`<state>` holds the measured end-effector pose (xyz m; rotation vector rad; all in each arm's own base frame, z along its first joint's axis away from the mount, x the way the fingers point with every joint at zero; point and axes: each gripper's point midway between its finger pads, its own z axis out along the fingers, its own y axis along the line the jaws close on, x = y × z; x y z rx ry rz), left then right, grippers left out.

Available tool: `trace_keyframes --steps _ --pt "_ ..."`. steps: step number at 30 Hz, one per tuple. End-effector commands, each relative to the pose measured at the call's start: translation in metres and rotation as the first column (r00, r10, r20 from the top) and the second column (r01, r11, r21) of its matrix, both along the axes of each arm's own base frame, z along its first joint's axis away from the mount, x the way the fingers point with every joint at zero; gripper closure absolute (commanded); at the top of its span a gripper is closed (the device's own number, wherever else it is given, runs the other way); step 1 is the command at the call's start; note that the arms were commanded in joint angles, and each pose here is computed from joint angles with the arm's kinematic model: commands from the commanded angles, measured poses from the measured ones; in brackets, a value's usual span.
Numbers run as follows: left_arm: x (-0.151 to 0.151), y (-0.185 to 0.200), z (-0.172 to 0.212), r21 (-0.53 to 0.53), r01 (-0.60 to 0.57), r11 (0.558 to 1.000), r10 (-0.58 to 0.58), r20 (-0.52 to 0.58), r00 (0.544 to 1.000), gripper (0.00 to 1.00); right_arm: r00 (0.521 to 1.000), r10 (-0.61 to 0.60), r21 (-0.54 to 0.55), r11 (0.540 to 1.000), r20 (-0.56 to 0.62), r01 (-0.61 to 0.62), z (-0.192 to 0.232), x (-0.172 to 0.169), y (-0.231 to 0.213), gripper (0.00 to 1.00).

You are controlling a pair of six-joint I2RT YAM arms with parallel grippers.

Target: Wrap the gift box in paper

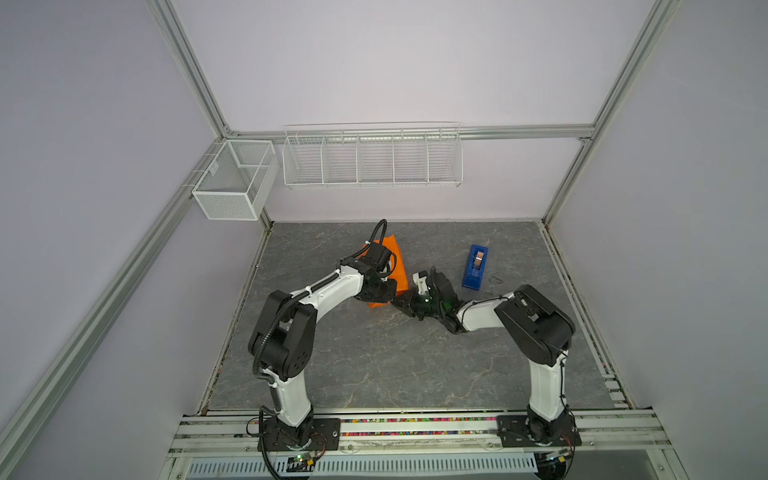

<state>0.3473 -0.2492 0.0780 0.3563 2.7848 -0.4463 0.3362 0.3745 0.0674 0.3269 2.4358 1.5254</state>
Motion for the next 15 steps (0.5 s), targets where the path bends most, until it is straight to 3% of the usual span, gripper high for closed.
trace_keyframes --steps 1,7,15 --pt "-0.008 0.019 -0.015 0.069 -0.001 0.998 0.005 -0.054 0.999 0.98 1.000 0.018 0.002 1.000 0.009 -0.018 0.020 -0.010 -0.010 0.78" --pt "0.002 0.011 0.012 0.025 0.003 1.000 -0.003 -0.003 1.000 0.96 0.998 0.058 -0.100 0.993 0.013 -0.057 0.024 -0.029 -0.032 0.72" --pt "0.021 0.017 0.085 -0.080 -0.042 0.996 0.053 0.143 0.988 0.73 0.983 0.134 -0.359 0.930 0.127 -0.080 0.057 -0.003 -0.074 0.56"
